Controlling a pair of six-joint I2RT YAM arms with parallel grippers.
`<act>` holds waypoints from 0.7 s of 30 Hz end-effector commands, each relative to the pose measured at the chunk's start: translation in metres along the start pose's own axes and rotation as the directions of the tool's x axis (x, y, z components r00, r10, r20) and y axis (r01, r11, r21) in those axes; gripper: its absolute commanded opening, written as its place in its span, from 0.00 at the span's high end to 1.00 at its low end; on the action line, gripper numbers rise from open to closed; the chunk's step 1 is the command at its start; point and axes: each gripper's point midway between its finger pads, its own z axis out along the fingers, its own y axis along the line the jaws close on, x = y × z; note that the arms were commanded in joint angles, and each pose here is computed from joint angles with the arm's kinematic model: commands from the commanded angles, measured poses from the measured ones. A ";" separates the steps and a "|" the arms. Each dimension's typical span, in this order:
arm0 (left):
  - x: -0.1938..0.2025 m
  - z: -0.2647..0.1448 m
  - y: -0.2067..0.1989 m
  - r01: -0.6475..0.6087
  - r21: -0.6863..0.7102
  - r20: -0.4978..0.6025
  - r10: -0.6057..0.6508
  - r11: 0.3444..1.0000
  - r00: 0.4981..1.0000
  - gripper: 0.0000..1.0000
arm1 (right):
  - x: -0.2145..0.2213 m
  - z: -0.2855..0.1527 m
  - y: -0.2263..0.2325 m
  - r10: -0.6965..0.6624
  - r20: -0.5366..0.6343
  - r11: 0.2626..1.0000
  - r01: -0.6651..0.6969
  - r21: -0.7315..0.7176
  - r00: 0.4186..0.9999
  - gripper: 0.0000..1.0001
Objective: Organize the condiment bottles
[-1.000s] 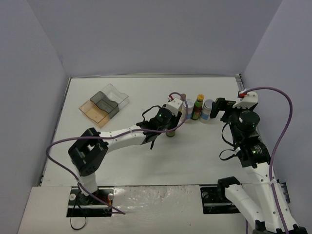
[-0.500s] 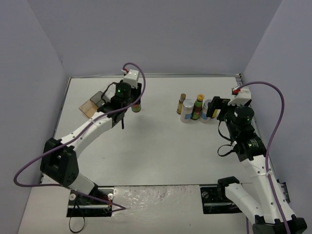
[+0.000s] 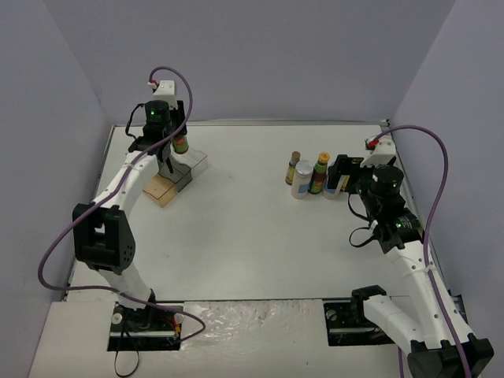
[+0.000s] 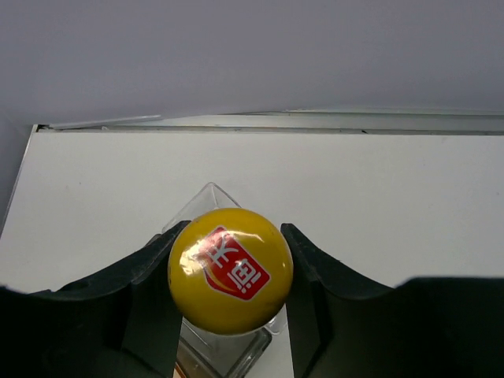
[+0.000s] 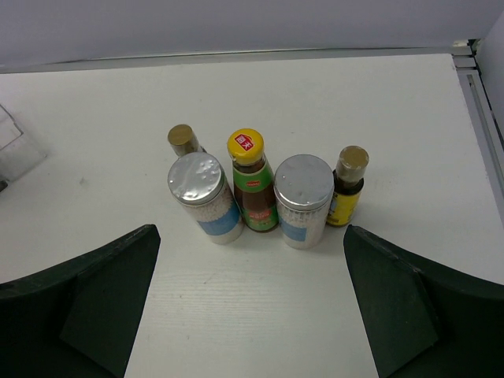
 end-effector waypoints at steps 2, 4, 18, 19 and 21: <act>-0.103 0.006 0.010 0.026 0.015 0.269 -0.029 1.000 0.963 1.00 | -0.042 -0.001 0.011 0.002 0.122 0.999 0.003 -0.040 0.992 0.00; -0.102 0.015 0.013 0.023 0.012 0.265 -0.025 1.000 0.964 1.00 | -0.041 0.000 0.010 -0.001 0.120 0.999 0.005 -0.038 0.993 0.00; -0.079 0.058 0.023 0.020 -0.027 0.238 -0.012 0.999 0.971 1.00 | -0.029 0.008 0.005 -0.014 0.085 1.000 0.016 -0.015 0.996 0.00; -0.075 0.061 0.024 0.019 -0.030 0.233 -0.011 0.999 0.972 1.00 | -0.028 0.009 0.005 -0.015 0.082 1.000 0.016 -0.014 0.997 0.00; -0.067 0.068 0.025 0.020 -0.033 0.225 -0.012 0.999 0.974 1.00 | -0.028 0.010 0.005 -0.016 0.079 1.000 0.017 -0.013 0.997 0.00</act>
